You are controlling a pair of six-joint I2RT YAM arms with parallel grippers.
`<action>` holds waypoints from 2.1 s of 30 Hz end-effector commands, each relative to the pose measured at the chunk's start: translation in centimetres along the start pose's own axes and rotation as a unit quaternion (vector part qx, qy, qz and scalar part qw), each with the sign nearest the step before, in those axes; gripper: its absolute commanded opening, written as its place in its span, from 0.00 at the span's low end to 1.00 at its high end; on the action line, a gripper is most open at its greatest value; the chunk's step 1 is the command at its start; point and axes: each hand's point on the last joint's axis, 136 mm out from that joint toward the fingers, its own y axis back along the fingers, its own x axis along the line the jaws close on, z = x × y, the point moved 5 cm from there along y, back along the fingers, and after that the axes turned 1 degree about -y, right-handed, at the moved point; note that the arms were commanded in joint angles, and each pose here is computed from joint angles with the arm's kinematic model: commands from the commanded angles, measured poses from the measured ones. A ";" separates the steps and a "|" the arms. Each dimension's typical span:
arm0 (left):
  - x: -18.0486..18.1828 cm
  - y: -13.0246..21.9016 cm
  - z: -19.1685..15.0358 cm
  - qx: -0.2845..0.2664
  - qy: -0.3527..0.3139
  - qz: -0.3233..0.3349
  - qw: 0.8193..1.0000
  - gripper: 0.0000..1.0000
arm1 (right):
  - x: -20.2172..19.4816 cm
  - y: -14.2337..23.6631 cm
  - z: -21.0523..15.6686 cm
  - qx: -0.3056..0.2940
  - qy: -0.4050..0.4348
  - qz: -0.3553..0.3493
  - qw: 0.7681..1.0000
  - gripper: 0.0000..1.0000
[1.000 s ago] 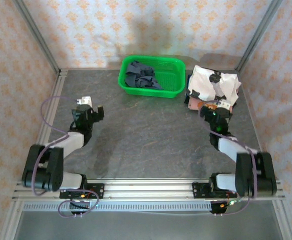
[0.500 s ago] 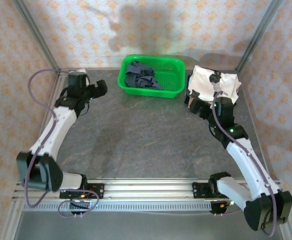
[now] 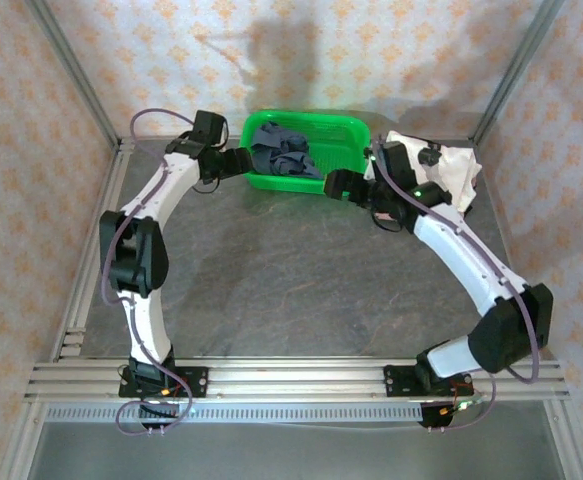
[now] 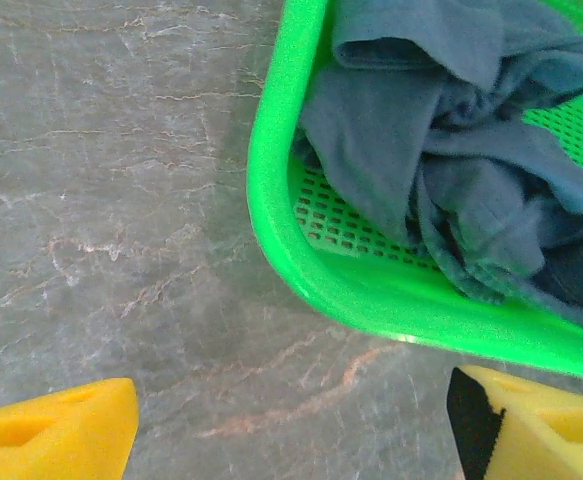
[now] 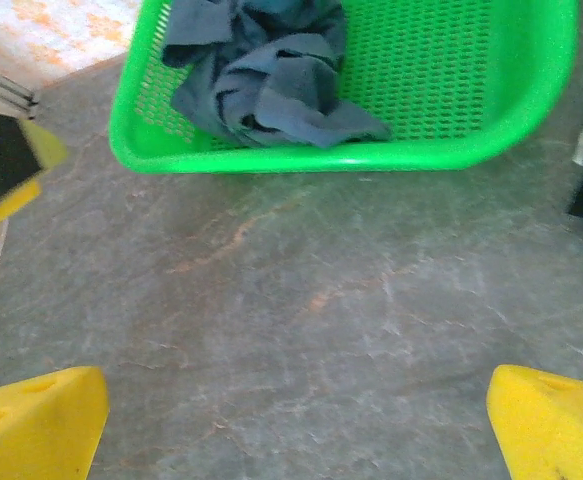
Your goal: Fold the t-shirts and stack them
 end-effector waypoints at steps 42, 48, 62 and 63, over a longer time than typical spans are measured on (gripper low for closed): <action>4.0 2.2 -10.1 0.055 0.081 0.068 0.993 0.17 | 5.5 -15.6 -3.4 0.190 0.086 -0.017 0.978 0.87; 4.6 2.6 -11.9 0.058 0.104 0.060 0.991 0.14 | 4.4 -18.3 -6.9 0.221 0.059 -0.040 0.973 0.84; 5.1 3.3 -14.1 0.056 0.160 0.024 0.985 0.12 | 6.3 -22.3 -6.0 0.154 -0.058 0.014 0.986 0.31; 5.2 3.3 -14.2 0.057 0.164 0.021 0.985 0.11 | 6.3 -22.3 -6.0 0.155 -0.058 0.013 0.986 0.26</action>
